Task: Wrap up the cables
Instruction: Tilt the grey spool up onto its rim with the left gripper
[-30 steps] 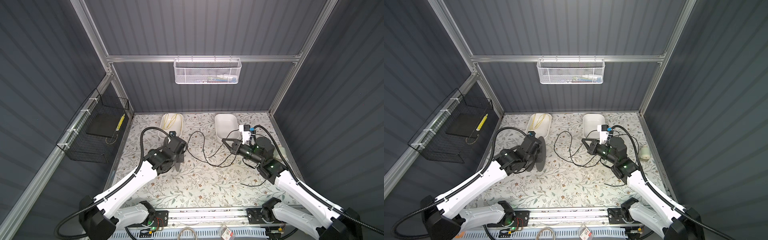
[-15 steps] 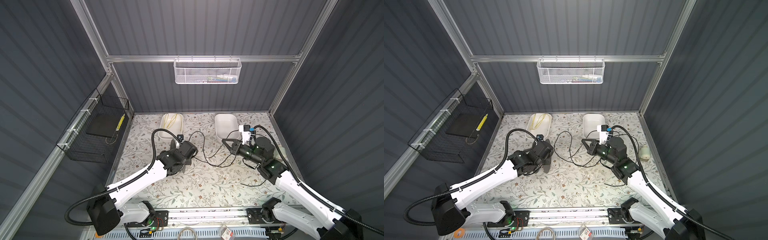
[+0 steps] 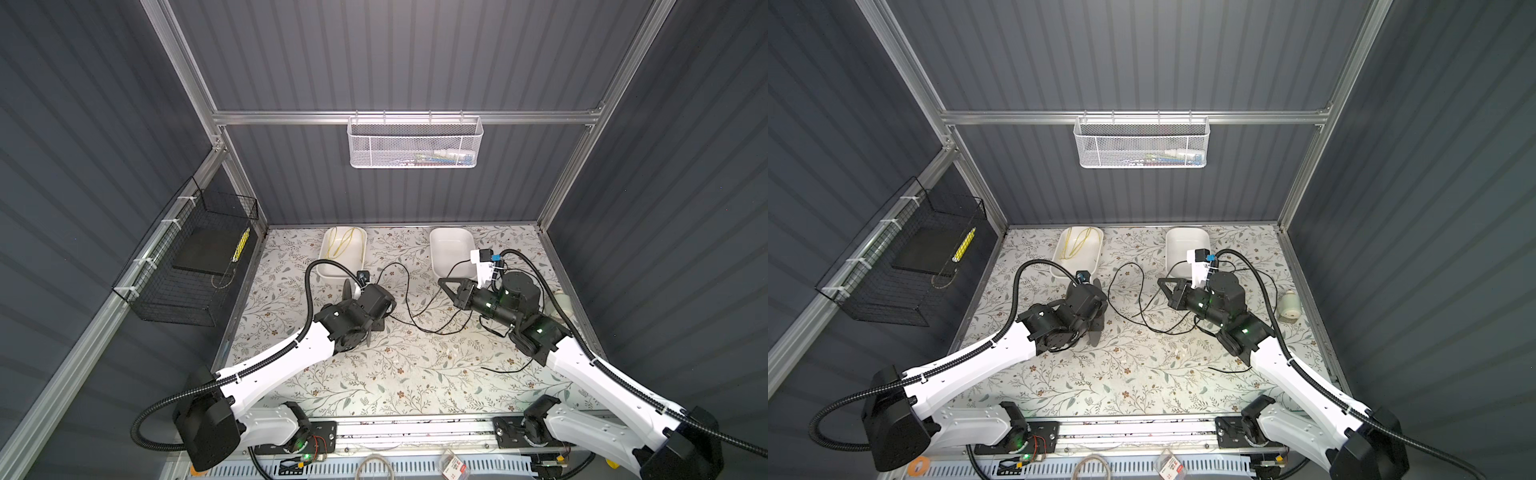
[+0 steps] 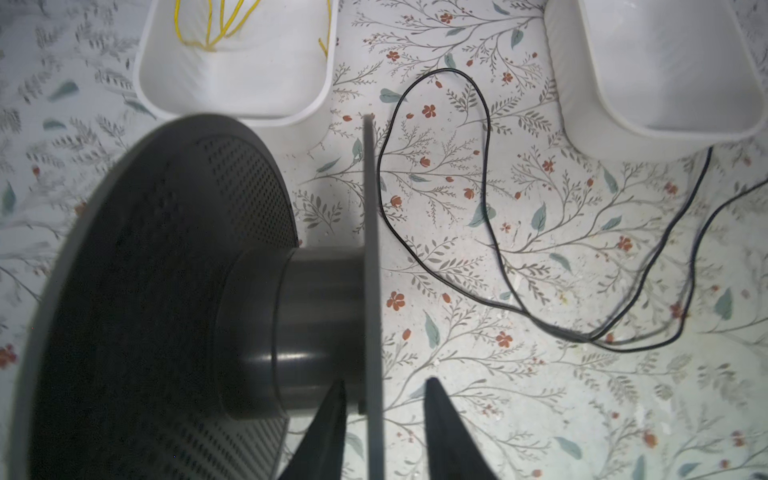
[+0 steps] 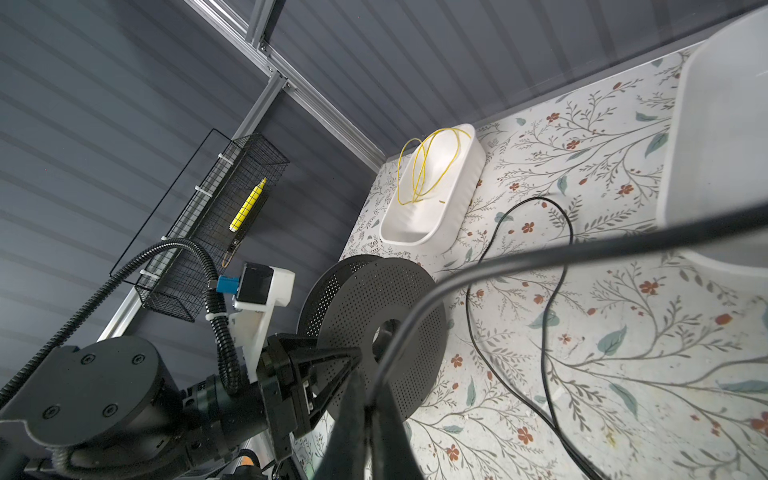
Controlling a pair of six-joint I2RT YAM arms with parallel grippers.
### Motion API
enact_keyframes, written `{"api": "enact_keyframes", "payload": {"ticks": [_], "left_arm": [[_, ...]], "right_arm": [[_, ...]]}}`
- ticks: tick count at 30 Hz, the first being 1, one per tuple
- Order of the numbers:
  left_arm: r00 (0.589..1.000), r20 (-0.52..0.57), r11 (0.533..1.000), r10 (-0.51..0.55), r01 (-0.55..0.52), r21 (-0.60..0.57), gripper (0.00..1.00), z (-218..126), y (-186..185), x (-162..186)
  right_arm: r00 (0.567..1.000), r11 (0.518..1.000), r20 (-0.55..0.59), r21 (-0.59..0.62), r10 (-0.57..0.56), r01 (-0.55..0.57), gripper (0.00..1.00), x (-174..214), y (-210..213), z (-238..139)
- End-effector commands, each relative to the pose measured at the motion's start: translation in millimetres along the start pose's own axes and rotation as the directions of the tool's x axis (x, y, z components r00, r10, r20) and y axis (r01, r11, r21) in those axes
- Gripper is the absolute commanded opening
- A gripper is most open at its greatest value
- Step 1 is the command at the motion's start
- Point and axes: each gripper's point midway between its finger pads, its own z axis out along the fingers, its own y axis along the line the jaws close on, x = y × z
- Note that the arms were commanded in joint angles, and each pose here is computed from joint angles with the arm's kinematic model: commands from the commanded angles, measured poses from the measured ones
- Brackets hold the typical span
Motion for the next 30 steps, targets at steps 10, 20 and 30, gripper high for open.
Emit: {"api": "enact_keyframes", "payload": {"ticks": [10, 20, 30], "left_arm": [[0.987, 0.135, 0.997, 0.083, -0.081, -0.015, 0.62, -88, 33, -47], [1.000, 0.005, 0.998, 0.008, -0.007, -0.065, 0.64, -43, 76, -10], [0.992, -0.036, 0.992, 0.121, -0.120, 0.040, 0.30, -13, 58, 0]], "right_arm": [[0.998, 0.998, 0.002, -0.038, -0.056, 0.056, 0.00, -9, 21, 9], [0.995, 0.994, -0.025, -0.067, -0.094, 0.092, 0.00, -6, 36, 14], [0.994, 0.993, -0.033, -0.070, -0.100, 0.097, 0.00, -2, 38, 11]]}}
